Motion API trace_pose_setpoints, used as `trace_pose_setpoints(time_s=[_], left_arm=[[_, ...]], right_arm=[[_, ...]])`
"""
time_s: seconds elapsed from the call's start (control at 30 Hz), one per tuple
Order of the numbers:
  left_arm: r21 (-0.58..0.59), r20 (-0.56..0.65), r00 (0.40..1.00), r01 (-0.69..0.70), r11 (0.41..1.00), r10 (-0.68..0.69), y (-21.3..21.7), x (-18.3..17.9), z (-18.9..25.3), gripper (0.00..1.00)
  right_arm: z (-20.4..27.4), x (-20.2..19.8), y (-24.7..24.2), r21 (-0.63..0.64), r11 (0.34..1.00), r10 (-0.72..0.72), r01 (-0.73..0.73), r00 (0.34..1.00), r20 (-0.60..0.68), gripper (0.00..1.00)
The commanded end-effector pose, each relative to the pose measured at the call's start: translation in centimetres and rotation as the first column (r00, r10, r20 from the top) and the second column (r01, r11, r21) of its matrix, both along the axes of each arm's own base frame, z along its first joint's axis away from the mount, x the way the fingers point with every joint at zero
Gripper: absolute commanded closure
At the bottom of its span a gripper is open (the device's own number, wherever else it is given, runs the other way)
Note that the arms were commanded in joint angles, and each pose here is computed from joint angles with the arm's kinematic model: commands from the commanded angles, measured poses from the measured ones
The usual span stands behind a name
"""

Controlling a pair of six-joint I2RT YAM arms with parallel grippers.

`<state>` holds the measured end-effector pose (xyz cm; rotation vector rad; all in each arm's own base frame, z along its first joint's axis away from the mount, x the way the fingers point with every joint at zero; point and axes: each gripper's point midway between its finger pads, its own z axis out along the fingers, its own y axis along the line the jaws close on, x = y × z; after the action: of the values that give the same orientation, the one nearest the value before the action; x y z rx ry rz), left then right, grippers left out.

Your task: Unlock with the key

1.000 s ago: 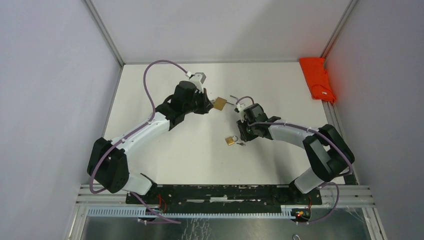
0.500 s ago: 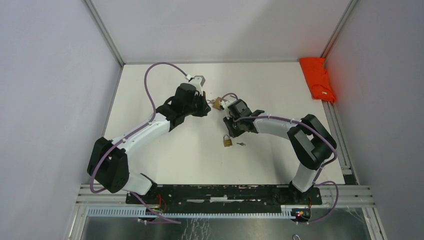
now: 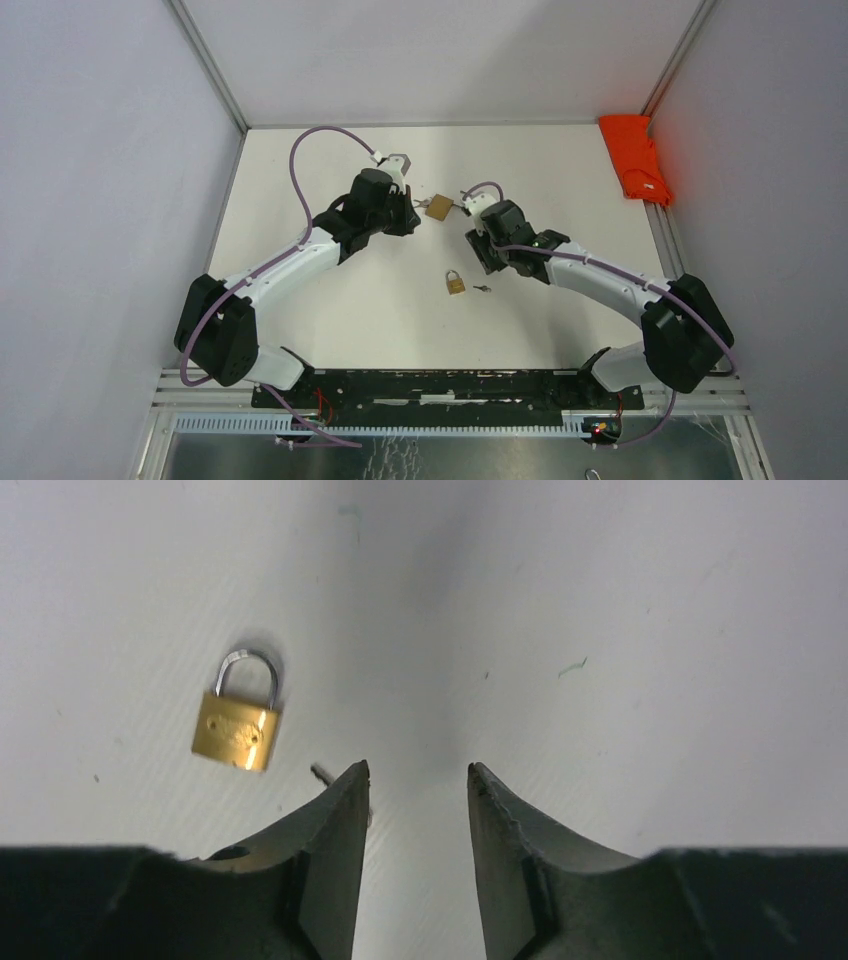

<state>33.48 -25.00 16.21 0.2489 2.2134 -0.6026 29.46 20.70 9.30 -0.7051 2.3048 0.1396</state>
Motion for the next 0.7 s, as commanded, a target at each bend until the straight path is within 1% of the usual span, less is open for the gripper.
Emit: trace_pose_setpoints(time_s=[0.0,0.13,0.27,0.37,0.57,0.67], left_arm=[[-0.018,0.041,0.999,0.025,1.0,-0.024,-0.7,0.5,1.0,0.96],[-0.024,0.055,0.998,0.024,0.999,-0.023,-0.7,0.5,1.5,0.95],[-0.019,0.068,0.998,0.012,1.0,-0.011,-0.4,0.6,1.9,0.93],[-0.015,0.071,0.997,0.009,1.0,-0.008,-0.3,0.5,2.0,0.93],[0.0,0.074,0.997,-0.001,1.0,0.001,0.0,0.6,2.0,0.93],[0.006,0.074,0.997,-0.005,1.0,0.004,0.1,0.7,1.9,0.93]], right_arm=[[-3.0,-3.5,-1.9,-0.099,0.993,0.049,-0.058,0.995,-0.084,0.51],[-4.6,-5.0,-2.4,-0.151,0.983,0.09,-0.108,0.988,-0.123,0.48],[-5.5,-5.4,-2.6,-0.187,0.973,0.11,-0.133,0.985,-0.132,0.48],[-5.8,-5.4,-2.2,-0.179,0.973,0.119,-0.143,0.983,-0.137,0.48],[-6.7,-5.3,-1.9,-0.204,0.957,0.174,-0.206,0.971,-0.162,0.49],[-6.9,-5.5,-1.4,-0.188,0.956,0.192,-0.225,0.965,-0.177,0.49]])
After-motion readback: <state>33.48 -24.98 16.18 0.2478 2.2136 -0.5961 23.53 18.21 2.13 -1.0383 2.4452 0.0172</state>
